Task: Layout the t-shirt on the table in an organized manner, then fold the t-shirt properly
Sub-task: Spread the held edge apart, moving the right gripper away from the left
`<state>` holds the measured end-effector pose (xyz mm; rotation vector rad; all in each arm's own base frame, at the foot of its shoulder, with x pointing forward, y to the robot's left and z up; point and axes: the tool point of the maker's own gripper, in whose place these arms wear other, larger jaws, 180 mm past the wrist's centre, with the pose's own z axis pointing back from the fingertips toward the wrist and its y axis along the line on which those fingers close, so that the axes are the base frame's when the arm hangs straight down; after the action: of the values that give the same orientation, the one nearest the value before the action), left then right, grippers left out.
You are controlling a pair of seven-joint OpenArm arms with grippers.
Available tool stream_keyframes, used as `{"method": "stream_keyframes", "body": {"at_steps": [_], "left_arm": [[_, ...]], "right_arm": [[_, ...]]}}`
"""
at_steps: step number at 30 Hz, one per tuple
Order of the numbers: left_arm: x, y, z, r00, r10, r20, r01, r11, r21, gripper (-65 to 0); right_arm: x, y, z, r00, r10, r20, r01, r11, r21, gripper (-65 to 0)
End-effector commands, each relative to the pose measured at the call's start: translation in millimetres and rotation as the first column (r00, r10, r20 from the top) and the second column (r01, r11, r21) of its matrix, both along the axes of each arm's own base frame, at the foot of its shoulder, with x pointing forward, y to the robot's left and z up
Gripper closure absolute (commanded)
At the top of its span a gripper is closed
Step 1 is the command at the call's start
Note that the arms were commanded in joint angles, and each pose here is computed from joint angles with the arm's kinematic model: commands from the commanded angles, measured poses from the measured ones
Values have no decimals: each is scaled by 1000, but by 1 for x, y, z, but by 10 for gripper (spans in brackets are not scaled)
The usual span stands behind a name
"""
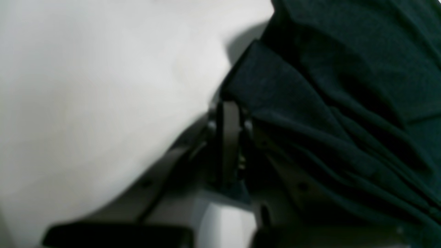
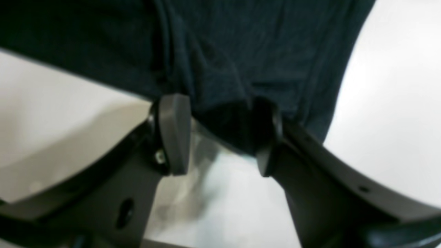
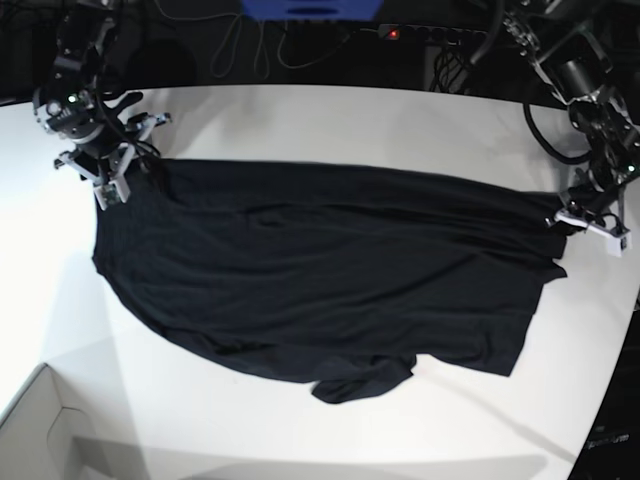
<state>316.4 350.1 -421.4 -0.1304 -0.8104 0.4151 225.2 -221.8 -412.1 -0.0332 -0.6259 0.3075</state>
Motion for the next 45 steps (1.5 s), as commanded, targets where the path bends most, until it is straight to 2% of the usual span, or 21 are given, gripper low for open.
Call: {"method": "stream_keyframes", "body": {"at_steps": [1, 4, 9, 10, 16, 20, 30, 36, 40, 42, 45], "left_arm": [[10, 11, 17, 999, 10, 49, -11, 1000, 24, 0], [10, 11, 17, 999, 10, 49, -11, 1000, 24, 0], [11, 11, 17, 999, 10, 50, -11, 1000, 24, 0], [11, 11, 18, 999, 10, 51, -11, 1000, 25, 0], [11, 12, 18, 999, 10, 51, -11, 1000, 27, 0], [15, 15, 23, 995, 23, 95, -27, 999, 41, 0], [13, 14, 22, 995, 23, 96, -27, 999, 41, 0], [14, 13, 22, 995, 23, 96, -27, 999, 38, 0], [14, 13, 22, 995, 23, 95, -26, 999, 38, 0], [14, 13, 22, 995, 23, 95, -26, 999, 38, 0], [14, 12, 21, 995, 23, 95, -26, 999, 37, 0]], "right_arm": [[12, -4, 10, 999, 3, 47, -3, 1000, -2, -295], [11, -7, 9, 999, 4, 41, -4, 1000, -8, -240], [12, -11, 11, 999, 13, 41, -13, 1000, -23, -18], [13, -11, 11, 999, 14, 43, -13, 1000, -25, 0], [17, -21, 18, 998, 23, 54, -20, 998, -54, 0], [26, -27, 24, 997, 25, 71, -20, 997, -71, 0], [30, -29, 27, 997, 29, 77, -23, 996, -81, 0], [26, -37, 28, 997, 16, 72, -9, 995, -96, -173], [19, -62, 34, 989, -109, 102, 117, 990, -77, -281], [12, -76, 39, 977, -173, 121, 183, 980, -75, -318], [5, -79, 39, 971, -206, 125, 216, 974, -67, -332]]}}
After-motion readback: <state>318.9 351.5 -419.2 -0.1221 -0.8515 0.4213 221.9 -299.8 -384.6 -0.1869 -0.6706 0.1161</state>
